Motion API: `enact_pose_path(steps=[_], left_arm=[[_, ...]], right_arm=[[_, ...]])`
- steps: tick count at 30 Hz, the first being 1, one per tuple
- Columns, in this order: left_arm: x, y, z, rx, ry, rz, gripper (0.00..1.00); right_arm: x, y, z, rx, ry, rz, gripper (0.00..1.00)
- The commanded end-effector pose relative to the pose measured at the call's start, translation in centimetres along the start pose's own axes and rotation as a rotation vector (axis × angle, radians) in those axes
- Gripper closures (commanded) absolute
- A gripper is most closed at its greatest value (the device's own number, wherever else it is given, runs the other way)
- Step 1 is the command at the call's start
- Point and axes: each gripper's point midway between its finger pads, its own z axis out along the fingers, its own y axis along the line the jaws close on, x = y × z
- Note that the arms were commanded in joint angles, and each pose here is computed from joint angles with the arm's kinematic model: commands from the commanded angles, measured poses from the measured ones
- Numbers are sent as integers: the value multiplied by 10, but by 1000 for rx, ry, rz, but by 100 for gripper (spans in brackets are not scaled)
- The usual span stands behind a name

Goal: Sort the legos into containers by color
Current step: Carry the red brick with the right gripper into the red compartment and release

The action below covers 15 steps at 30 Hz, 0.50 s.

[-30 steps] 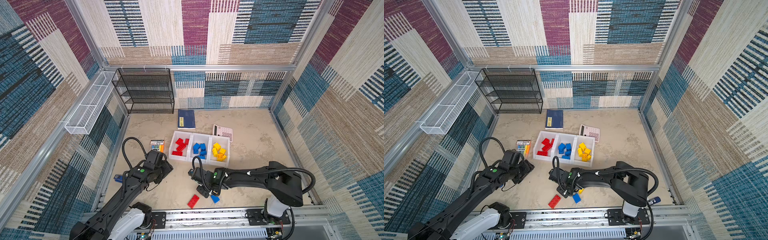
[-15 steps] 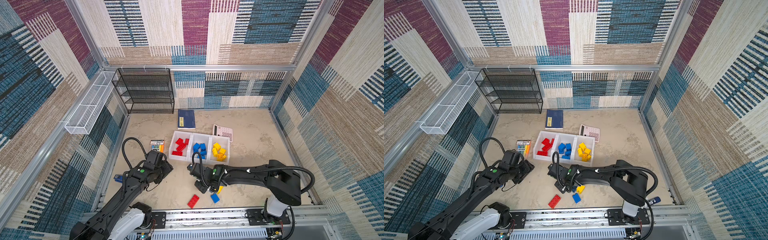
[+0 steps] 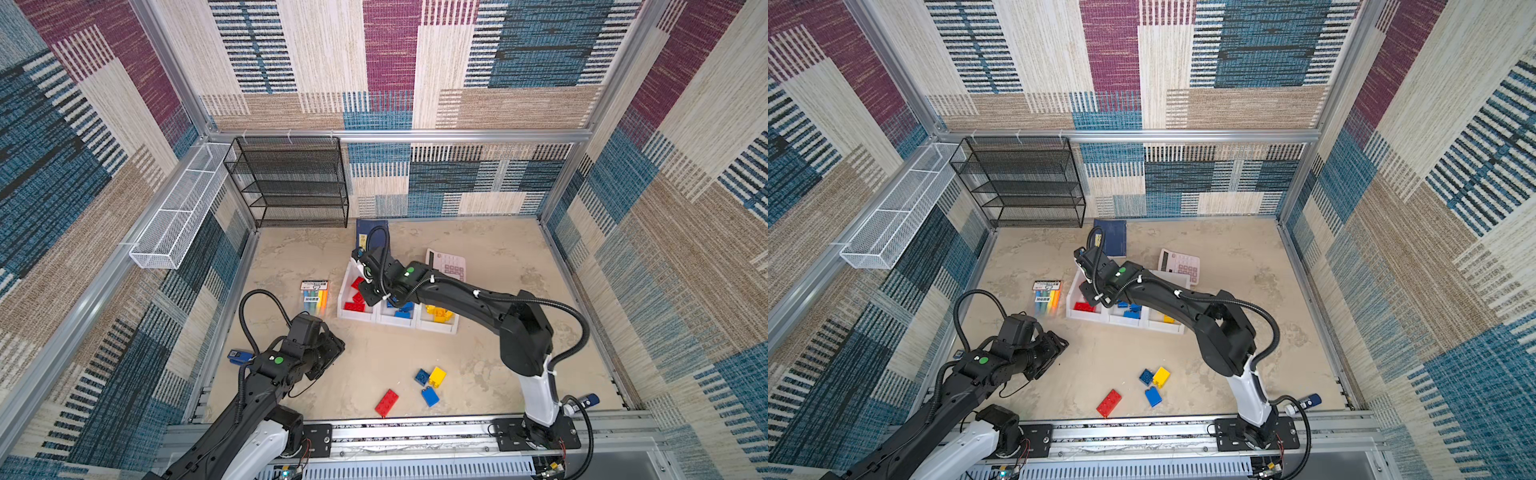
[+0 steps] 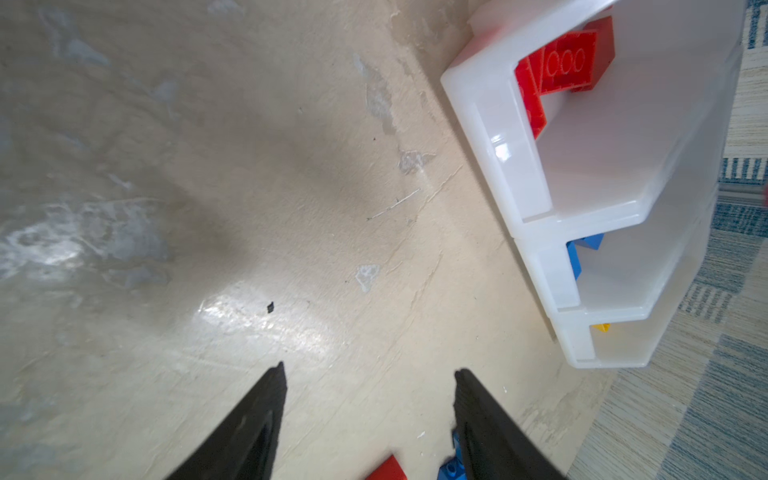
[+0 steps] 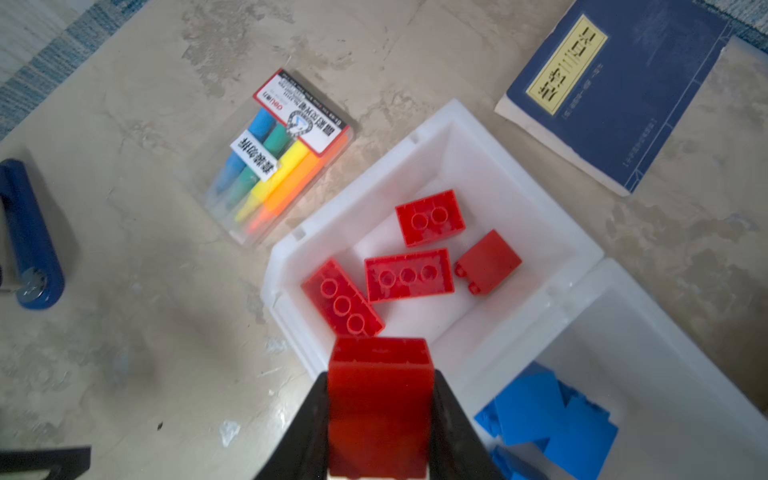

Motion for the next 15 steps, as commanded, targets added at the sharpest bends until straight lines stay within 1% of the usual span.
enact_pose_path(steps=[1, 2, 3, 4, 5, 6, 7, 9, 15], left_arm=[[5, 4, 1, -1, 21, -23, 33], [7, 5, 1, -1, 30, -20, 33], [8, 4, 1, 3, 33, -16, 33], [9, 5, 2, 2, 42, -11, 33], [11, 5, 2, 2, 49, -7, 33], [12, 6, 3, 1, 54, -5, 33], [13, 7, 4, 0, 58, -1, 33], [13, 8, 5, -1, 61, 2, 33], [15, 6, 8, 18, 69, 5, 33]], right_arm=[[-1, -4, 17, 27, 48, 16, 65], [0, -4, 23, 33, 63, 26, 63], [1, -4, 27, 34, 72, 34, 58], [1, -3, 30, 32, 75, 42, 50], [1, -1, 31, 21, 74, 49, 41], [-1, 0, 30, 18, 66, 57, 33], [-2, 0, 29, 17, 61, 63, 30], [-4, 0, 27, 14, 55, 67, 28], [-7, -1, 15, 12, 47, 82, 27]])
